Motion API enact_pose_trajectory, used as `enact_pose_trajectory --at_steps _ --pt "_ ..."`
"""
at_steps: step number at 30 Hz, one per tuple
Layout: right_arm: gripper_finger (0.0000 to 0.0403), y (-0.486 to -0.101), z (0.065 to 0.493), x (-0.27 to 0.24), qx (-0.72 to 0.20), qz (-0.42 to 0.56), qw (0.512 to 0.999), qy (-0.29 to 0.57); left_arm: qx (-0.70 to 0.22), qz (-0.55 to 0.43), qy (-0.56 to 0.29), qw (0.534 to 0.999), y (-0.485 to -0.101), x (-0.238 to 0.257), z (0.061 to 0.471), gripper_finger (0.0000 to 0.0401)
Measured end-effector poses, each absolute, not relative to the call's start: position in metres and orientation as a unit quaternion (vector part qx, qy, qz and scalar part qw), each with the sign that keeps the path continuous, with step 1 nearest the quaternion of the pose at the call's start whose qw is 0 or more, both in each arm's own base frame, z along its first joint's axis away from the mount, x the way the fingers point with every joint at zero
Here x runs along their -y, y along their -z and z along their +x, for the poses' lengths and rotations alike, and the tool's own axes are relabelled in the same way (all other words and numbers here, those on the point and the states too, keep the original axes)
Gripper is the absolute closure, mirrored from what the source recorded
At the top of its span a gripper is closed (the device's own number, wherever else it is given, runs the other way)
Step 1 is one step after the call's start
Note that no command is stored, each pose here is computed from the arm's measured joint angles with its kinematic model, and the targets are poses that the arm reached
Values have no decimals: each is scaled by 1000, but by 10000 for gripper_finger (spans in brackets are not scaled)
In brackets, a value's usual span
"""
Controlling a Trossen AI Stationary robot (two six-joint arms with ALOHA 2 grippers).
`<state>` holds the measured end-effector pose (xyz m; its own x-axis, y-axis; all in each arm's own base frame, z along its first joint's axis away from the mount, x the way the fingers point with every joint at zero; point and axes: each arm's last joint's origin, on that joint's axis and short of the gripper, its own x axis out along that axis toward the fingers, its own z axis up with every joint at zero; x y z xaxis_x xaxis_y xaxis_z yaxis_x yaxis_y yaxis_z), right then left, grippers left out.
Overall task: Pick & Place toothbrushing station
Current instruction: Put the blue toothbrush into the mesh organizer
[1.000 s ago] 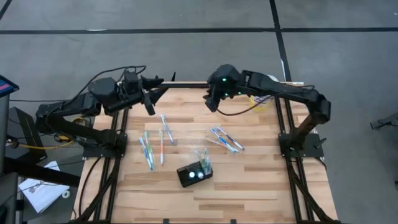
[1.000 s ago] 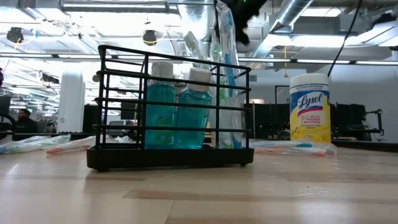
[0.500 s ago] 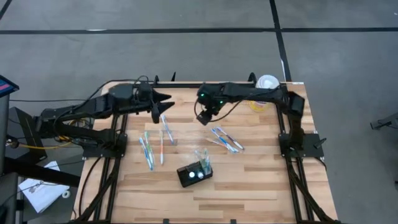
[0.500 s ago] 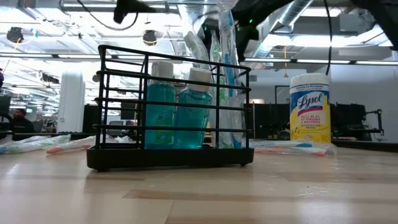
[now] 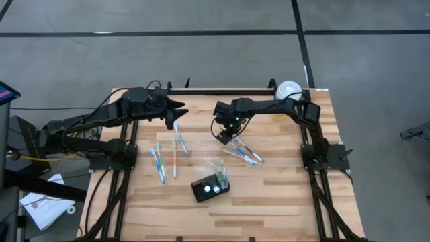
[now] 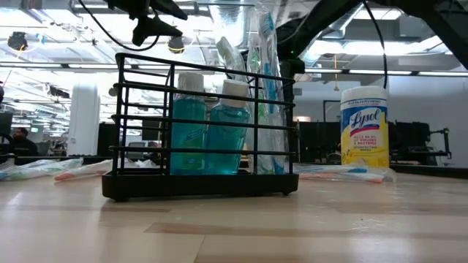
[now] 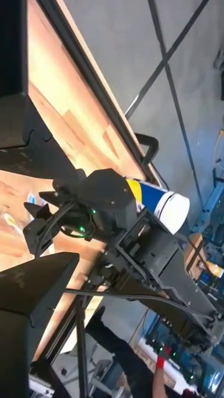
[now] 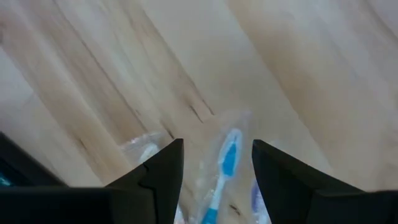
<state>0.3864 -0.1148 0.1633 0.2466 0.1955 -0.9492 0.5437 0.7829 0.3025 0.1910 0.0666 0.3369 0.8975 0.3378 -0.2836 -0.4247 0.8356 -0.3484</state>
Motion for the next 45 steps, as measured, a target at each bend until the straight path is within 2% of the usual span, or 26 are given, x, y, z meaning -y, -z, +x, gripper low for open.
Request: enact_pose_trajectory --at_steps 17,24,29,38,41,43,45 --pt "236 -165 385 142 -565 300 759 118 -102 -215 -210 948 -337 -70 190 203" --pt "227 -164 389 129 -568 302 759 99 -103 -218 -207 948 -337 -70 190 203" --pt "220 -139 377 110 -605 314 725 103 -105 -220 -202 949 -336 -69 190 203" --pt "232 -139 377 111 -575 315 747 110 -105 -219 -198 950 -337 -69 190 203" --pt "258 -144 378 116 -557 316 759 116 -106 -219 -197 950 -337 -69 190 203" --pt "304 -147 377 119 -552 313 765 113 -105 -219 -197 950 -337 -69 190 203" --pt "367 -148 378 122 -544 310 772 112 -106 -219 -197 950 -337 -69 190 203"
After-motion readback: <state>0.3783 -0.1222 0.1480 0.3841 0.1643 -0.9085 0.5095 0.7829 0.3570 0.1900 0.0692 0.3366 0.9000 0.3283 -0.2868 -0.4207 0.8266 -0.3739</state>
